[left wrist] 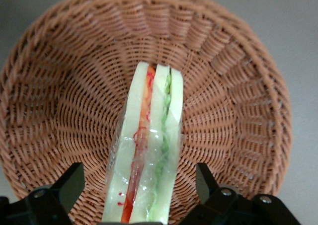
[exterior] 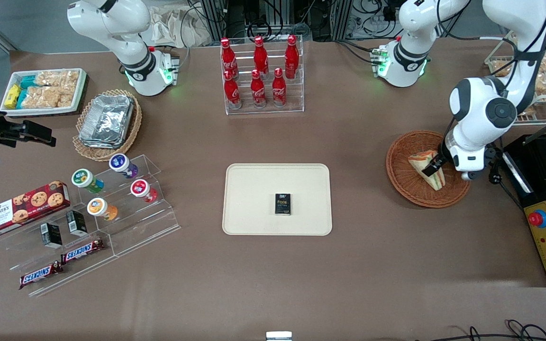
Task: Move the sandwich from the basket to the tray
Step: 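Close the left gripper on the sandwich and lift it from the basket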
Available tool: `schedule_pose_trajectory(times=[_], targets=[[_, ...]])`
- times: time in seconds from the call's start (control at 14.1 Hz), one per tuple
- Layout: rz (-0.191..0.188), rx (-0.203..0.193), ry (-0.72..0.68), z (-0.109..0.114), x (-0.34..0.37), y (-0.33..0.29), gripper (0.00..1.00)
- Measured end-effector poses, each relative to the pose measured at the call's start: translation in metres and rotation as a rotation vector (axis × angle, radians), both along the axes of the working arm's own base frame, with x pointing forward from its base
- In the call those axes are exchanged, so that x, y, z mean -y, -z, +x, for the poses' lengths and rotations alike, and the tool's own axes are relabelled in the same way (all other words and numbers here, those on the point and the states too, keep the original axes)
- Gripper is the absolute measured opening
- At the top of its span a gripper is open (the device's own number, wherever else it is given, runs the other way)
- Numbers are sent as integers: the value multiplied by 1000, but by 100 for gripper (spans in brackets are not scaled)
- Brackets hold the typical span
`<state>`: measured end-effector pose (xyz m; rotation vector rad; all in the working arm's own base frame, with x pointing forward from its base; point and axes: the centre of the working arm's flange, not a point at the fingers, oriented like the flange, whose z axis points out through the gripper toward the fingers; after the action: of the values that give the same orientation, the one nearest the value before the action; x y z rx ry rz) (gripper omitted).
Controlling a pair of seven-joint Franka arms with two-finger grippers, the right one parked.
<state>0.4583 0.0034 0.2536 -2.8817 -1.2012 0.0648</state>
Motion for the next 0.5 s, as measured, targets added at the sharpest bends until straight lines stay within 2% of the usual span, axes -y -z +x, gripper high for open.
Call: schedule_pose_trajectory(times=[0.14,0.42,0.5], targets=[[-7,-5,2,-3,2,7,96],[-20,-5,17,-3,10,15,52],[-19,-3,19,-3,10,14,44]])
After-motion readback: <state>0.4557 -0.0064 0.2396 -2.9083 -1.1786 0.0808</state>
